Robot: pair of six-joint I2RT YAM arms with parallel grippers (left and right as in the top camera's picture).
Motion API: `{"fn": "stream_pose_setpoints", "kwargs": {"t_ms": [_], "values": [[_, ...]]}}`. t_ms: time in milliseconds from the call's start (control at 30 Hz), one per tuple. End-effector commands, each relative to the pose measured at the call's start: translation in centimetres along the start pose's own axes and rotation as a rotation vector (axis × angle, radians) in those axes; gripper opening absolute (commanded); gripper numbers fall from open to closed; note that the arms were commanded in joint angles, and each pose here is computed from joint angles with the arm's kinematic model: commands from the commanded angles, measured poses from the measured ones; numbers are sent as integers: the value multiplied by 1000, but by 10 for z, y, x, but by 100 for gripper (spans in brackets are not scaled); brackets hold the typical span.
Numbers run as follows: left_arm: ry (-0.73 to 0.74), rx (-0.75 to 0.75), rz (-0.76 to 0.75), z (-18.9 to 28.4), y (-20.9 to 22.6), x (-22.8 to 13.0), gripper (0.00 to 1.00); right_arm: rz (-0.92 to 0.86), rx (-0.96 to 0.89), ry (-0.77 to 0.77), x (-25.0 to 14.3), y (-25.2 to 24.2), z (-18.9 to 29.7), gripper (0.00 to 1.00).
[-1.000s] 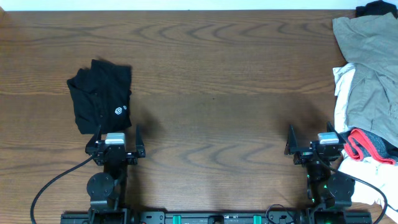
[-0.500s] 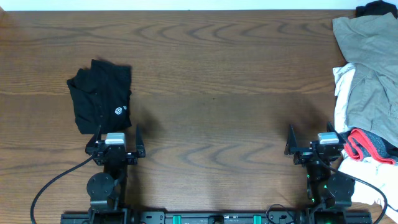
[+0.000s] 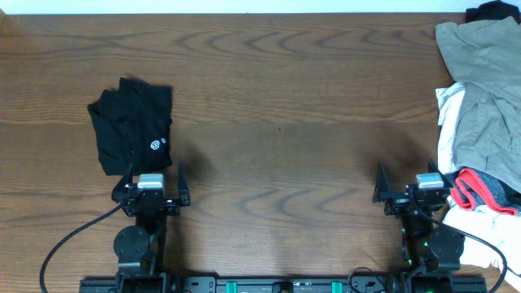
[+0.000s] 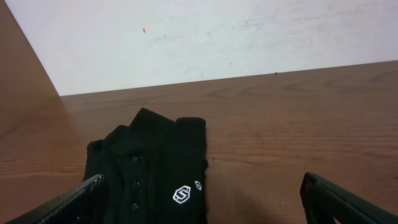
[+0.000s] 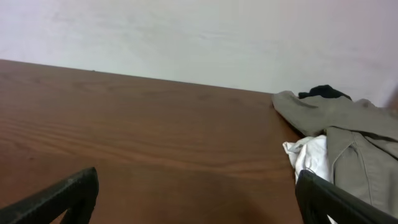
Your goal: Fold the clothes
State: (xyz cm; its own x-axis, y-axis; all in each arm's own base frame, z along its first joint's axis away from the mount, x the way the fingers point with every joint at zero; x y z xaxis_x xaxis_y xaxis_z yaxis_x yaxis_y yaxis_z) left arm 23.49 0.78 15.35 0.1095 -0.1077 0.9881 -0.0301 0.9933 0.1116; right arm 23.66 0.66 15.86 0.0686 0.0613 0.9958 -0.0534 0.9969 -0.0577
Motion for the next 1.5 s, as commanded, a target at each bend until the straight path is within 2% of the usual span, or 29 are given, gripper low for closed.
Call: {"fn": "stream_pose_setpoints", "kwargs": {"t_ms": [0,567,700,767,933,1033,1200,1300,1400,1467], "values": [[58,12,12,-1,1,-17,98,13,-2,4,-1,0,0,99],[58,11,12,-1,1,-17,98,12,25,1,-1,4,0,99],[46,14,80,-1,2,-14,98,13,32,-1,0,6,0,99],[20,16,135,1,3,-2,98,7,31,-10,6,5,1,99],[-58,19,146,11,8,44,98,-46,-41,-46,39,-8,9,99],[-58,19,165,16,11,70,98,-51,-76,-19,60,-15,14,99],[57,16,177,12,15,102,98,-53,-95,142,86,-21,8,99],[189,13,173,3,15,108,98,-55,-87,315,93,-22,-6,99],[328,5,168,-5,14,108,98,-72,-17,487,97,-13,-22,99],[397,-16,169,-12,11,108,98,-94,62,547,105,-1,-33,99]]}}
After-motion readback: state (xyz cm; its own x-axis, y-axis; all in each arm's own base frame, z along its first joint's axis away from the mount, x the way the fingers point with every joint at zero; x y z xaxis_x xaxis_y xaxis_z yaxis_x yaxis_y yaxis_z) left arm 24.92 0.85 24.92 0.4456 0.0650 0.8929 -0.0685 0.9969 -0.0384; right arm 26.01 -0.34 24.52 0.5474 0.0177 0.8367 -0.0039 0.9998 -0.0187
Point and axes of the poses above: each gripper's point midway between its finger pads, its own z axis back along the fingers, its own y axis along the line the jaws close on, x = y × z, the point moved 1 cm from there along z, back along the fingers
